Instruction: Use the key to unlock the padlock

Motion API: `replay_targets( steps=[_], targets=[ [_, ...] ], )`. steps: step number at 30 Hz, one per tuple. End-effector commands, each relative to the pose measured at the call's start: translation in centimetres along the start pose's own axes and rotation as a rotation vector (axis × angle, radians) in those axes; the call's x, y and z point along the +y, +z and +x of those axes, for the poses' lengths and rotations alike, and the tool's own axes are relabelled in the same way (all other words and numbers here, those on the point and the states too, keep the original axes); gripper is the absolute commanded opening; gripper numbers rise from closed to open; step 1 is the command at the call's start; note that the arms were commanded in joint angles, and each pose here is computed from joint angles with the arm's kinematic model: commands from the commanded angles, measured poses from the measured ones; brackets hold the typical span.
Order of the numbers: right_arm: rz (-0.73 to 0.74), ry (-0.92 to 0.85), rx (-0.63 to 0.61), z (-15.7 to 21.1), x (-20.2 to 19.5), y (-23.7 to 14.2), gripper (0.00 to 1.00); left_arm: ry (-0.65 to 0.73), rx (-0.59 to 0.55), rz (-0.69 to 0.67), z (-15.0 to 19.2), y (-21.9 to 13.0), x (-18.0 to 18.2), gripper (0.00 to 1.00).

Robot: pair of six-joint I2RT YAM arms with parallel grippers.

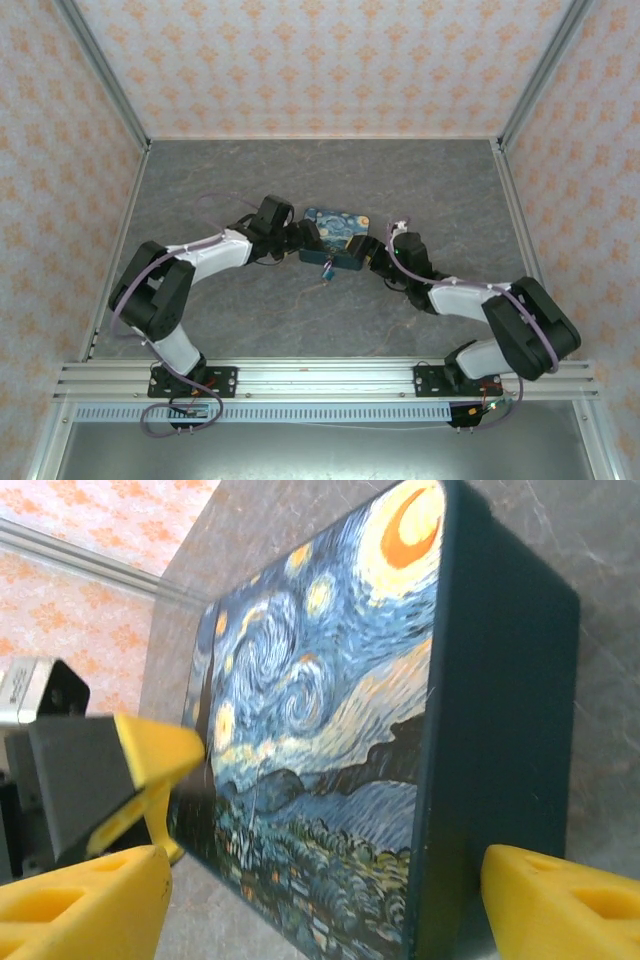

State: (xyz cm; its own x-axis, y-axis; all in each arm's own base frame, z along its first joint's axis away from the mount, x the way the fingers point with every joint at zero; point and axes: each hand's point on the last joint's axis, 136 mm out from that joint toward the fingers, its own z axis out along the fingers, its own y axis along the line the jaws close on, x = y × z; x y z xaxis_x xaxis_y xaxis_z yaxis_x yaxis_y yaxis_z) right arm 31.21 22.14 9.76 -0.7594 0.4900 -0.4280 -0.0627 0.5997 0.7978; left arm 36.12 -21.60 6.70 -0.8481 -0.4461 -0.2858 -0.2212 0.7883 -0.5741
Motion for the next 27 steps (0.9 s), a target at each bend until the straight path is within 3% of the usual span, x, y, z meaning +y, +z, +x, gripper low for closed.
replay_targets(
  steps=[1, 9, 13, 20, 27],
  targets=[
    [-0.163, -0.085, 0.009, -1.5, 3.7, 1.1, 0.81, -0.038, 0.074, -0.143, 3.1, 0.0, 4.7, 0.81],
    [-0.279, -0.111, 0.056, -2.8, 5.7, 4.8, 0.8, -0.062, 0.03, -0.152, 3.7, -2.3, 5.7, 0.8],
    [-0.262, -0.114, 0.036, -3.9, 4.9, 6.0, 0.79, -0.081, 0.007, -0.159, 4.0, -3.1, 6.4, 0.81],
    [-0.179, -0.131, -0.024, -5.6, 1.6, 3.1, 0.79, -0.102, -0.021, -0.165, 4.2, -4.0, 7.1, 0.81],
    [-0.245, -0.126, 0.071, -1.7, 2.3, 0.6, 0.74, -0.086, -0.055, -0.18, 3.5, -5.1, 6.8, 0.81]
  ],
)
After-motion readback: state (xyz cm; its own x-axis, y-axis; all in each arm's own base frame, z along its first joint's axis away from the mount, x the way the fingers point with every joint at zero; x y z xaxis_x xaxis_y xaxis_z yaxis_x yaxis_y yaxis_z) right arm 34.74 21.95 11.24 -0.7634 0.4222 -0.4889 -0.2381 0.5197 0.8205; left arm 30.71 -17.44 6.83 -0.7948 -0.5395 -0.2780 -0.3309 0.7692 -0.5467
